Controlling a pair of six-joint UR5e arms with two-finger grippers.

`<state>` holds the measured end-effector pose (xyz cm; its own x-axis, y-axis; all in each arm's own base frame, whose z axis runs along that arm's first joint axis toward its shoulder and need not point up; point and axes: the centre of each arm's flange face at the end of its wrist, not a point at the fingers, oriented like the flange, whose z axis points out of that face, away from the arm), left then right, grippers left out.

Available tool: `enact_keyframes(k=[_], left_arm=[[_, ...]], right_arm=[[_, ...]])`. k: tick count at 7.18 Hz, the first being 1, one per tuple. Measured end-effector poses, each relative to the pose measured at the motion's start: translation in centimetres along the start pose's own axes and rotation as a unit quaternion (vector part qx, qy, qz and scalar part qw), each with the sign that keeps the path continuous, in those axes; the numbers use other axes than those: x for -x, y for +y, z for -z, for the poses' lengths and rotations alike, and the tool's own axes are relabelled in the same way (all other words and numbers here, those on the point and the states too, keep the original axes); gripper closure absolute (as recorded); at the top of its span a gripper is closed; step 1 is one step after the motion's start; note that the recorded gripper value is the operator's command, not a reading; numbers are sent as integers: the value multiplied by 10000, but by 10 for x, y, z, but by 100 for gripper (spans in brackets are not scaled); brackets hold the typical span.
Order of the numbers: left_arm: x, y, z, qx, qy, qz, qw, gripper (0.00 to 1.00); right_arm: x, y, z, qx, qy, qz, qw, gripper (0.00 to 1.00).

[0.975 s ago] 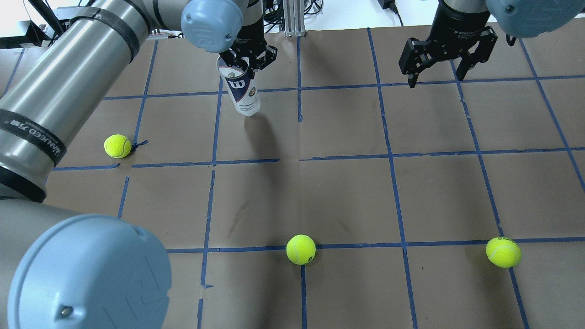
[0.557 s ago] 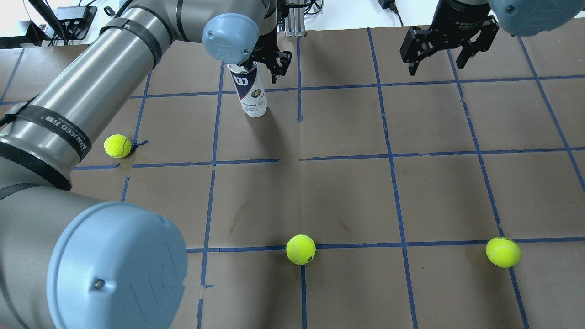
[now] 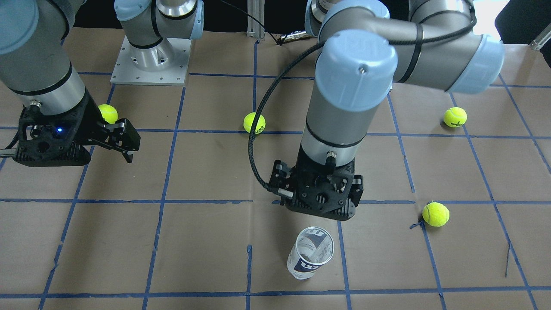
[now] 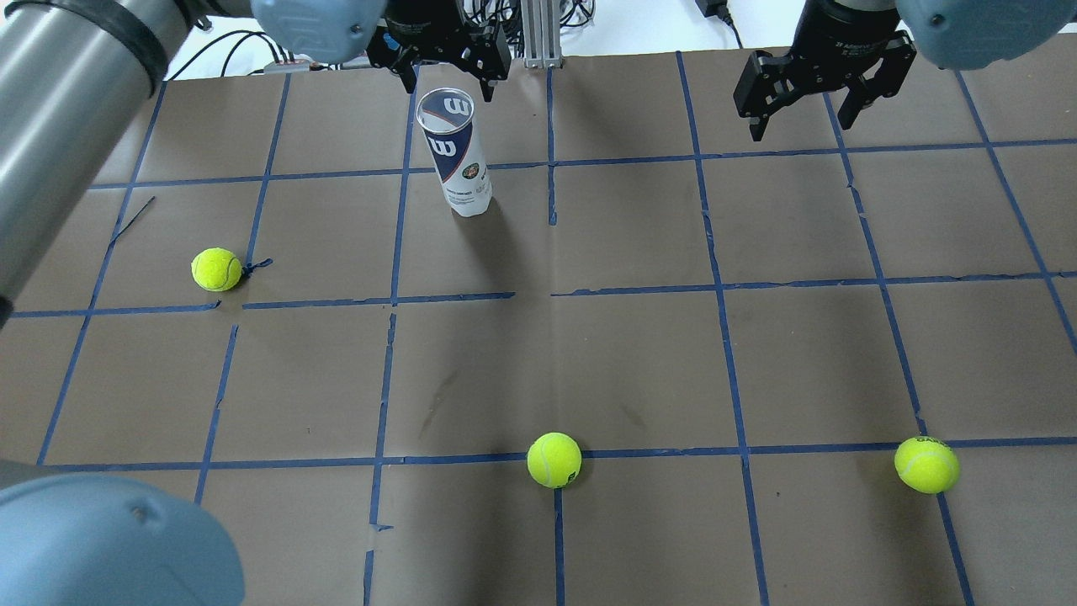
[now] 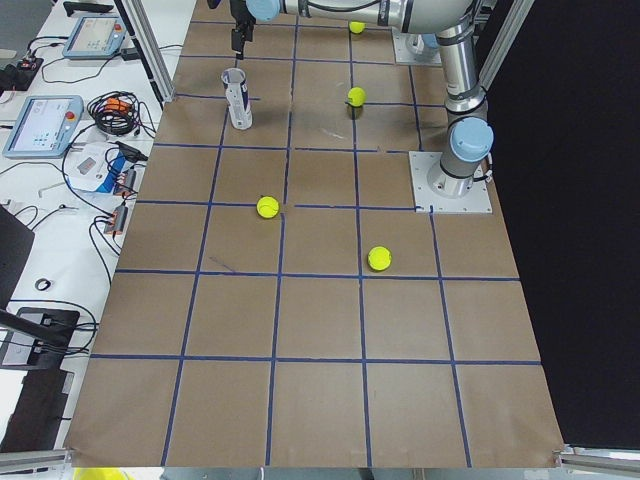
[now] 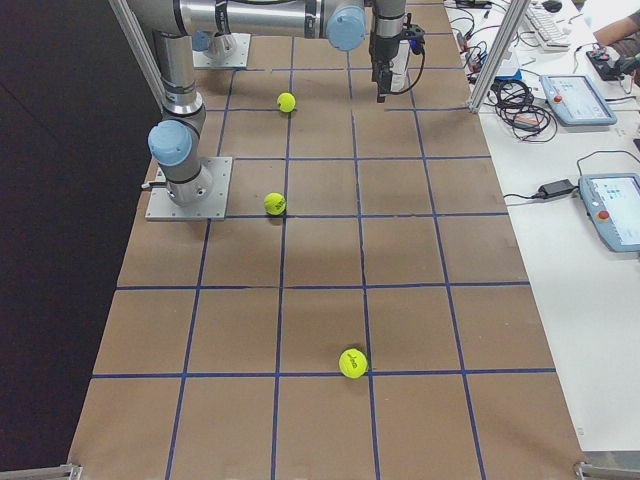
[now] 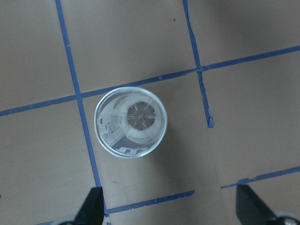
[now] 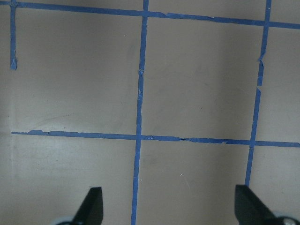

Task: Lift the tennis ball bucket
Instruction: 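Open the left gripper and raise it away from the upright can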

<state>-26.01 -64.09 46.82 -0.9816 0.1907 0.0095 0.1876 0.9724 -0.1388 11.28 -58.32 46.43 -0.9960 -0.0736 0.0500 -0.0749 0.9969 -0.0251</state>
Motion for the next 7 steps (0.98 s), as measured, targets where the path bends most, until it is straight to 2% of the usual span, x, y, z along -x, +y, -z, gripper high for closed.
enact_keyframes(k=[2,5,7], left_arm=[[10,29,38,10,-14,125,9999,0],[36,87,46,366,-59,438,9984,0],[66,129,51,437,-67,717,9964,0]], right_arm=[[1,1,0,3,-20,3,10000,0],[8,1,1,-21,-194,21,9998,0],[20,2,3,-37,-218,-214,9995,0]])
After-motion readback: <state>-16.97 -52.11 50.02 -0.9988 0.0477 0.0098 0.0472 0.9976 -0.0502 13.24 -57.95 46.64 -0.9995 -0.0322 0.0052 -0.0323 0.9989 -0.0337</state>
